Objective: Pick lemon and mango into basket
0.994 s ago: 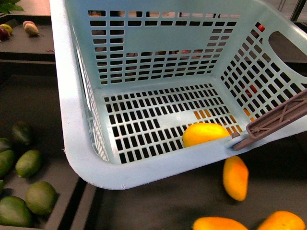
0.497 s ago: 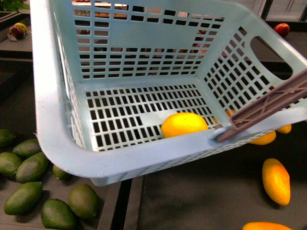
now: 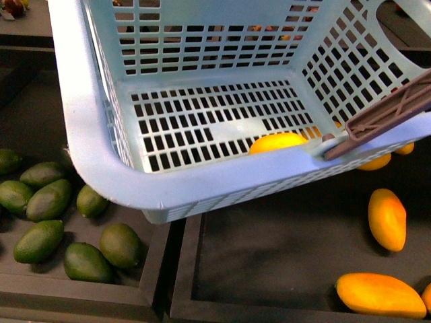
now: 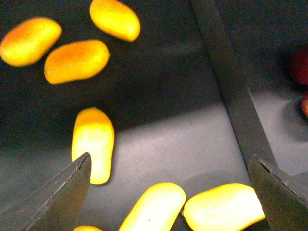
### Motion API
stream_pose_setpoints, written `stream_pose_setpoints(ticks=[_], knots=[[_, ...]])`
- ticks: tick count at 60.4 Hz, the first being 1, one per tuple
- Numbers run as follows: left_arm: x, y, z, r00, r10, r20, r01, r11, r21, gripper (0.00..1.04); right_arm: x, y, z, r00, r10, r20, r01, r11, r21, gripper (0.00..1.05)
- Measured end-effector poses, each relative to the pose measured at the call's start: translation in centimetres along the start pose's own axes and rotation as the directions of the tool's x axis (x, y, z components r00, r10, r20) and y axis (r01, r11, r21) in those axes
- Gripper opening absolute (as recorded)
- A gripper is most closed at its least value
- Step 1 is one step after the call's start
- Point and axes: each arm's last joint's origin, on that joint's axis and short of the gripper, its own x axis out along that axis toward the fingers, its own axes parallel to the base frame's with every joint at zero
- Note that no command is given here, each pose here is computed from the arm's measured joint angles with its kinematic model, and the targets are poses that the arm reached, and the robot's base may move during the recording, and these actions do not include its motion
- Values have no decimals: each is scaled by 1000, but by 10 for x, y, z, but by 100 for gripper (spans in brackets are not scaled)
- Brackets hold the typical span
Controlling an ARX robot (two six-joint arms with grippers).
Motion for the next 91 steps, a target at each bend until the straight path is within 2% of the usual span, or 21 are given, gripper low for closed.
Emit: stream_pose_setpoints(ticks=[17, 31, 54, 82, 85, 91], knots=[[0, -1, -1, 1000, -10, -16, 10, 1000, -3, 5, 51, 19, -29, 979, 146, -142, -165, 977, -138, 96], [0, -1, -1, 1000, -9, -14, 9, 1000, -1, 5, 101, 47, -48, 951, 214, -223, -249, 958, -141, 96], [0, 0, -1, 1000, -8, -13, 8, 1000, -1, 5, 158, 74, -61, 927, 241, -286, -273, 959, -77, 96], [0, 0, -1, 1000, -8, -13, 8, 1000, -1, 5, 187, 81, -71, 917, 221, -333, -245, 969, -33, 96], [0, 0, -1, 1000, -8, -13, 8, 1000, -1, 5, 188, 81, -72, 914, 219, -340, -243, 970, -27, 93], [0, 0, -1, 1000, -7, -12, 7, 1000, -1, 5, 188, 78, -74, 910, 217, -353, -231, 973, 5, 71]])
